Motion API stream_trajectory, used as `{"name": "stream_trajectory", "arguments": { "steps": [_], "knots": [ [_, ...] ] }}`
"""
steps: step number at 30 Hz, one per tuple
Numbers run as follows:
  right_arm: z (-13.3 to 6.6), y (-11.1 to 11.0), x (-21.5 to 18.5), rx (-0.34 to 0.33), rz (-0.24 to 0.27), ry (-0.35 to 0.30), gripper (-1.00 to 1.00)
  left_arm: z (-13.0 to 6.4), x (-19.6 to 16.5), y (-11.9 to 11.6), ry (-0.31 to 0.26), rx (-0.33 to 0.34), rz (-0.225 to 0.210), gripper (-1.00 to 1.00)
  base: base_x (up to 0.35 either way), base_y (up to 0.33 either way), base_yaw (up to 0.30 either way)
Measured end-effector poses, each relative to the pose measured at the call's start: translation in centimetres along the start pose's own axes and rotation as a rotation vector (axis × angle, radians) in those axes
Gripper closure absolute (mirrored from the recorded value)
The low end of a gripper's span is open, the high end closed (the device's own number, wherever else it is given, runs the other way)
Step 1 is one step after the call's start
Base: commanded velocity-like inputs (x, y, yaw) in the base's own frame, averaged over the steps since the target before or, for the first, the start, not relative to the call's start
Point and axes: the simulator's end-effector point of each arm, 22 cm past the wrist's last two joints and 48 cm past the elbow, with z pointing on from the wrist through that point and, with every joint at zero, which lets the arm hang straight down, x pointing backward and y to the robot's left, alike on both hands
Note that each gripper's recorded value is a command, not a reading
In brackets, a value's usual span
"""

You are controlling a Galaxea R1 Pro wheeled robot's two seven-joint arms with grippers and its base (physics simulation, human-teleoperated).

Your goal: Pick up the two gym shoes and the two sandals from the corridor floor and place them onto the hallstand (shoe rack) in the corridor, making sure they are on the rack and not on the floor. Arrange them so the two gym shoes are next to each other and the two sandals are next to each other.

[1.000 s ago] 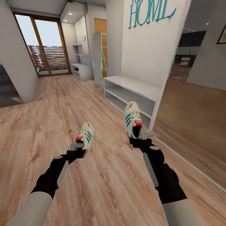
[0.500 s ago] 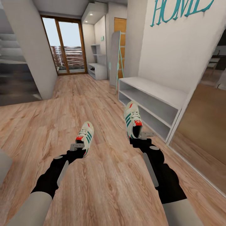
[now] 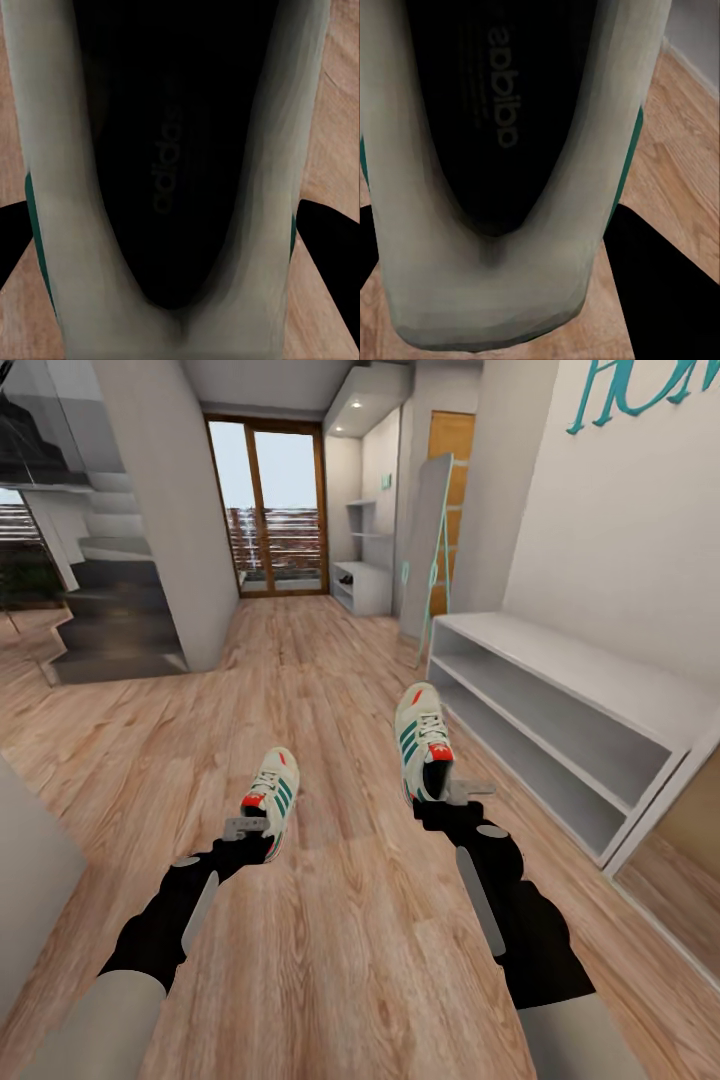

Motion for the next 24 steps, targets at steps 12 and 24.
{"name": "stream_trajectory", "arguments": {
  "steps": [12,24],
  "knots": [
    [0.00,0.00,0.00,0.000,0.000,0.000,1.00,0.00,0.02,-0.02,0.000,0.001,0.000,1.00,0.335,0.000,0.299],
    [0.00,-0.01,0.01,0.000,0.000,0.000,1.00,0.04,0.07,-0.16,0.001,0.003,0.000,1.00,0.335,0.000,0.207]
  ]
}}
